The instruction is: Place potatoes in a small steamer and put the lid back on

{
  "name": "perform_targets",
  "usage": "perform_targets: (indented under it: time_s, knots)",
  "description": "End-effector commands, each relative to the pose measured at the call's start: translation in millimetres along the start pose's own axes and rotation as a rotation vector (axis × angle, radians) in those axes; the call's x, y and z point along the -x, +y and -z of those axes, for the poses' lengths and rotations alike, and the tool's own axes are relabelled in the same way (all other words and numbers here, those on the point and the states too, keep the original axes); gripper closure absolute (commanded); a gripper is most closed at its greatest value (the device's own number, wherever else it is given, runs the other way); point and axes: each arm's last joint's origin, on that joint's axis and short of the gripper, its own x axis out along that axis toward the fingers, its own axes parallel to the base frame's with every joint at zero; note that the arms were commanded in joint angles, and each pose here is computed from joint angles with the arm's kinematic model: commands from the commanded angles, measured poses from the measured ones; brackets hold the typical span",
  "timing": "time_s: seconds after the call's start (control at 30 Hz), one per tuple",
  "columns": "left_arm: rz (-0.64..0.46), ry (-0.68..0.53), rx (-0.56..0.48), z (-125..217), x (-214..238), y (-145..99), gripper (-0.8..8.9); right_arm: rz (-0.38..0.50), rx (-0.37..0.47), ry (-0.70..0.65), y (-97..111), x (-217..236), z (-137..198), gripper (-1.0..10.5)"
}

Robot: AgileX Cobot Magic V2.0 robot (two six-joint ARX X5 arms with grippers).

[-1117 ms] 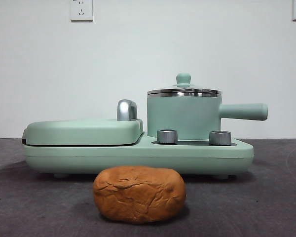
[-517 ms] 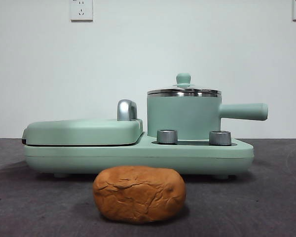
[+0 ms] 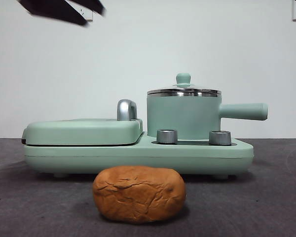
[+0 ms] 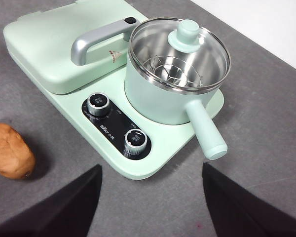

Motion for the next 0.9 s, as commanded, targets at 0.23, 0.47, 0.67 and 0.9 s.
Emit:
perform_targets:
  time_s: [0.23, 0.47, 0.67, 0.9]
  knots:
    - [-0.011, -0.108, 0.0, 2.7, -89.1, -6.5, 4.75, 0.005, -0.006, -0.02, -1.0, 1.8, -5.5, 6.3]
    - [0.024, -0.132, -0.006, -3.6, -143.8, -12.5, 4.75, 0.005, -0.012, -0.02, -1.0, 1.7, -5.4, 6.3]
    - [0.045, -0.145, -0.005, -15.2, -180.6, -11.5, 4.75, 0.005, -0.012, -0.02, -1.0, 1.7, -5.4, 6.3]
    - [0.048, -0.139, 0.004, -13.6, -211.8, -6.0, 4.75, 0.004, -0.012, -0.019, -1.0, 1.7, -5.4, 6.3]
